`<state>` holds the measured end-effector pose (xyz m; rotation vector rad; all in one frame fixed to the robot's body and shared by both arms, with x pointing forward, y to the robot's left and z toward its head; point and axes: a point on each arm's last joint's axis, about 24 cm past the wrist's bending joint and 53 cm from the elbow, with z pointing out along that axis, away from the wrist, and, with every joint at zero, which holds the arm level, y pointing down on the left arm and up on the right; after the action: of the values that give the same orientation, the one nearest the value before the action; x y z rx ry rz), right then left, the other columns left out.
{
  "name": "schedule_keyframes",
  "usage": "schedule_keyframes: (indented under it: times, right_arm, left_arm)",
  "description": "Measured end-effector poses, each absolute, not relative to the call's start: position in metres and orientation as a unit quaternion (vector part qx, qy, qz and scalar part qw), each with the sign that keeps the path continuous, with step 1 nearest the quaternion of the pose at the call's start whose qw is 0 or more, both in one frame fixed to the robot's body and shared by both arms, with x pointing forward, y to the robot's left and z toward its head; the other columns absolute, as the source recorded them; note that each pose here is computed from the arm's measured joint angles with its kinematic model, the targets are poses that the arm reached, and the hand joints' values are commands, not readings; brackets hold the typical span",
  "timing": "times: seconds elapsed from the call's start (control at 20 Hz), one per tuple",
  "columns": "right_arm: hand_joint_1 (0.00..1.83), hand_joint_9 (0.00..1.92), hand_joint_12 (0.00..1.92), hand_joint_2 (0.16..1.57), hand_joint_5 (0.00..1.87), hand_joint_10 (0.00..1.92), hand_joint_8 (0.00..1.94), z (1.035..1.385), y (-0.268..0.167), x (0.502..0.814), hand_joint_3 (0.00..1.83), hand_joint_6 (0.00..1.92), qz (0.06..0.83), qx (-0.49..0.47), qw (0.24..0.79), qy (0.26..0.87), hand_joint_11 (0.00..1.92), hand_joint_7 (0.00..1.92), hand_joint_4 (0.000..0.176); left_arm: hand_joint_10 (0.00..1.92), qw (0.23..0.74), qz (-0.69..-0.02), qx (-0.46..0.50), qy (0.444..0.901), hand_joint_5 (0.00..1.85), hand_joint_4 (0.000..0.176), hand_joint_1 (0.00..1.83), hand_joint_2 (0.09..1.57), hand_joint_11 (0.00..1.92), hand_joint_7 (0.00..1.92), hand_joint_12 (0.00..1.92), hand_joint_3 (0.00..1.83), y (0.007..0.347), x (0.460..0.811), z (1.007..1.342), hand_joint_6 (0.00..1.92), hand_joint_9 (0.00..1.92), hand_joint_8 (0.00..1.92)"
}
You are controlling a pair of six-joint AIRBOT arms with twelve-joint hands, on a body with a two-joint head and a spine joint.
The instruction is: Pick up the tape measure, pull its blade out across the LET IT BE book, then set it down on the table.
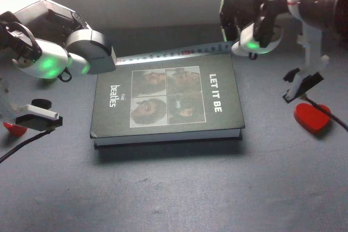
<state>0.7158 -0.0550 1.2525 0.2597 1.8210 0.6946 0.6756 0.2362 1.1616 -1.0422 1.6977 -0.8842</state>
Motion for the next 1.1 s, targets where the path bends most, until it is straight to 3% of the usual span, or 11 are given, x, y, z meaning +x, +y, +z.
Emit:
schedule_keyframes:
  times: [0.55, 0.6, 1.1]
  right_arm:
    - [1.21, 0.92, 1.23, 1.12, 0.92, 0.68, 0.99, 1.249, -0.108, 0.720, 0.00, 1.03, 0.274, 0.129, 0.555, 0.774, 0.69, 1.02, 0.011]
    - [1.22, 0.93, 1.23, 1.13, 0.90, 0.68, 0.99, 1.249, -0.113, 0.721, 0.00, 1.03, 0.271, 0.128, 0.557, 0.774, 0.69, 1.04, 0.000]
    - [1.21, 0.93, 1.22, 1.13, 0.90, 0.68, 0.98, 1.248, -0.140, 0.721, 0.00, 1.04, 0.259, 0.136, 0.558, 0.777, 0.69, 1.03, 0.000]
  left_arm:
    - [1.34, 0.462, -0.361, -0.425, 0.690, 0.85, 0.000, 1.37, 1.14, 0.75, 0.99, 1.26, 0.00, 0.236, 0.676, 1.162, 1.02, 0.84, 1.03]
    - [1.33, 0.461, -0.361, -0.425, 0.690, 0.86, 0.000, 1.37, 1.14, 0.75, 0.98, 1.26, 0.00, 0.236, 0.676, 1.162, 1.02, 0.85, 1.03]
    - [1.35, 0.462, -0.361, -0.424, 0.690, 0.81, 0.000, 1.37, 1.15, 0.75, 0.96, 1.25, 0.00, 0.236, 0.676, 1.162, 1.06, 0.85, 1.05]
